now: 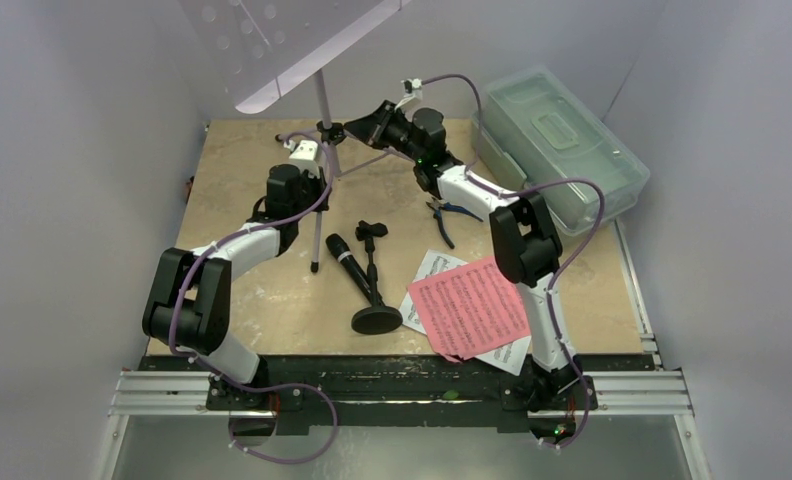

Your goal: Set up the instrument practice props

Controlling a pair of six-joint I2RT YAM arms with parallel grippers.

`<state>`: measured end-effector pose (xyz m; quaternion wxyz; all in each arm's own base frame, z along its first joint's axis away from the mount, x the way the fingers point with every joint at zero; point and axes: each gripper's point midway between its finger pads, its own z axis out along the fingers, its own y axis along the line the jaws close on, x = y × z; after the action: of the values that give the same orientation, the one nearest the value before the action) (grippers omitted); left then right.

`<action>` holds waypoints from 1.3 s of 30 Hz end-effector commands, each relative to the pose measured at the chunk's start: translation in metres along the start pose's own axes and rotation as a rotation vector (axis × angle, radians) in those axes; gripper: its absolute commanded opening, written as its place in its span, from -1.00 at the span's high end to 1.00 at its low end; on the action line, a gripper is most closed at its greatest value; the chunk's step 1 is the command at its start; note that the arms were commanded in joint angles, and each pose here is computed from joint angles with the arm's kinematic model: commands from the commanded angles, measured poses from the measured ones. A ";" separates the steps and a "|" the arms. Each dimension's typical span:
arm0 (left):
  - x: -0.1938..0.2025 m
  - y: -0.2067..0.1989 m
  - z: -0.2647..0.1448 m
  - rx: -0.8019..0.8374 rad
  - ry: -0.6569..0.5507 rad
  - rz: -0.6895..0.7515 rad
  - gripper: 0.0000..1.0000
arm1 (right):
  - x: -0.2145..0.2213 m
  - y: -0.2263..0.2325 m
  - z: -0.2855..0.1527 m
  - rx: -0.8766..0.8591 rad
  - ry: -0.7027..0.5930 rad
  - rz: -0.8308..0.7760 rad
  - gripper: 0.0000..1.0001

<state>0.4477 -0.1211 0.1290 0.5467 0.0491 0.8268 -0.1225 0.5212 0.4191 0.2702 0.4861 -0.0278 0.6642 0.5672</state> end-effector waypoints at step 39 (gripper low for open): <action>0.035 0.007 -0.007 -0.038 0.137 -0.051 1.00 | 0.008 0.035 0.003 0.043 0.009 -0.276 -0.31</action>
<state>0.4475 -0.1219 0.1292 0.5456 0.0500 0.8273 -0.1243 0.4859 0.4360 0.2575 0.5276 -0.1282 0.6871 0.4828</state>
